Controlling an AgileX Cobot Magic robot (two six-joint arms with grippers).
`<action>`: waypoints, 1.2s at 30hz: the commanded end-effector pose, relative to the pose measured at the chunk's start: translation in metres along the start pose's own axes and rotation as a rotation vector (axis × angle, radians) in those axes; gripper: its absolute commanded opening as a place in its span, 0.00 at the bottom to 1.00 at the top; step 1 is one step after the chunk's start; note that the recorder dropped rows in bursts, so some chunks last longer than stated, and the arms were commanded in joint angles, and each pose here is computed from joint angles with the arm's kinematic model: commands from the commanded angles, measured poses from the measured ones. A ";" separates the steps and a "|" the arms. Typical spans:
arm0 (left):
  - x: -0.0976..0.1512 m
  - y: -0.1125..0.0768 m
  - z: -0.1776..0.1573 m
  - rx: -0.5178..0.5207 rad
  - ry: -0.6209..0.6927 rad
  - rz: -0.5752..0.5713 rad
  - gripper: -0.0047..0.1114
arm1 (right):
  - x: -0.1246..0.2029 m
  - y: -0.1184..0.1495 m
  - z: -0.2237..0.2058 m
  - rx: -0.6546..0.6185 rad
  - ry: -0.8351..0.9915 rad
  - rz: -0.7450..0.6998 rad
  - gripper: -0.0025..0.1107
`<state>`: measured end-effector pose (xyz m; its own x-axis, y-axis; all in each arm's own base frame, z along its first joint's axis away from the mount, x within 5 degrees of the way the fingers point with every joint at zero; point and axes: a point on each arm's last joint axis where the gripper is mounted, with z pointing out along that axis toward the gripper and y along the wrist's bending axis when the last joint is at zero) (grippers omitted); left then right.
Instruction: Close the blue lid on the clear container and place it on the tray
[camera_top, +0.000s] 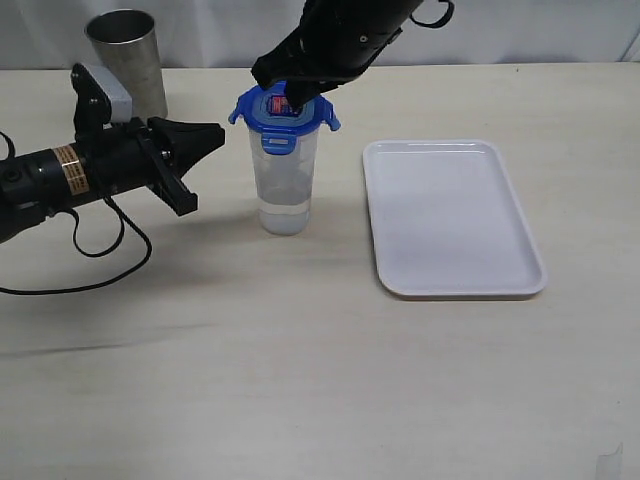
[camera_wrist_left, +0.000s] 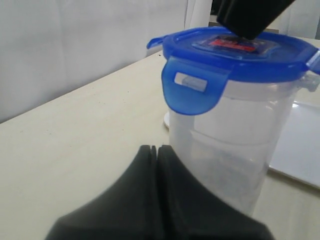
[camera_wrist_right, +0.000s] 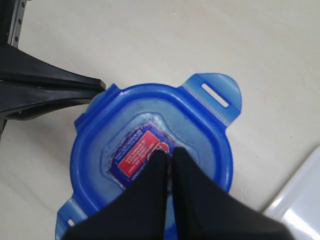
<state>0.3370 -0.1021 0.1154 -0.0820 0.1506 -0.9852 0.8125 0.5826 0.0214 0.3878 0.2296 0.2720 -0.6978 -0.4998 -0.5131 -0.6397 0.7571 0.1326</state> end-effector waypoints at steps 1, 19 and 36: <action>-0.003 0.002 0.002 -0.007 -0.021 0.015 0.04 | 0.006 -0.003 0.008 0.015 0.060 -0.039 0.06; -0.004 0.004 0.002 -0.035 -0.030 0.007 0.04 | -0.012 0.009 0.003 -0.090 -0.145 -0.112 0.06; -0.004 0.004 0.002 -0.032 -0.035 0.008 0.04 | -0.007 0.008 0.014 -0.106 -0.102 -0.099 0.06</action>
<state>0.3404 -0.1006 0.1172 -0.0688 0.1450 -0.9870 0.7942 0.6067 0.0338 0.3935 0.2444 0.2659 -0.5950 -0.5161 -0.6162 -0.7364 0.6572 0.1605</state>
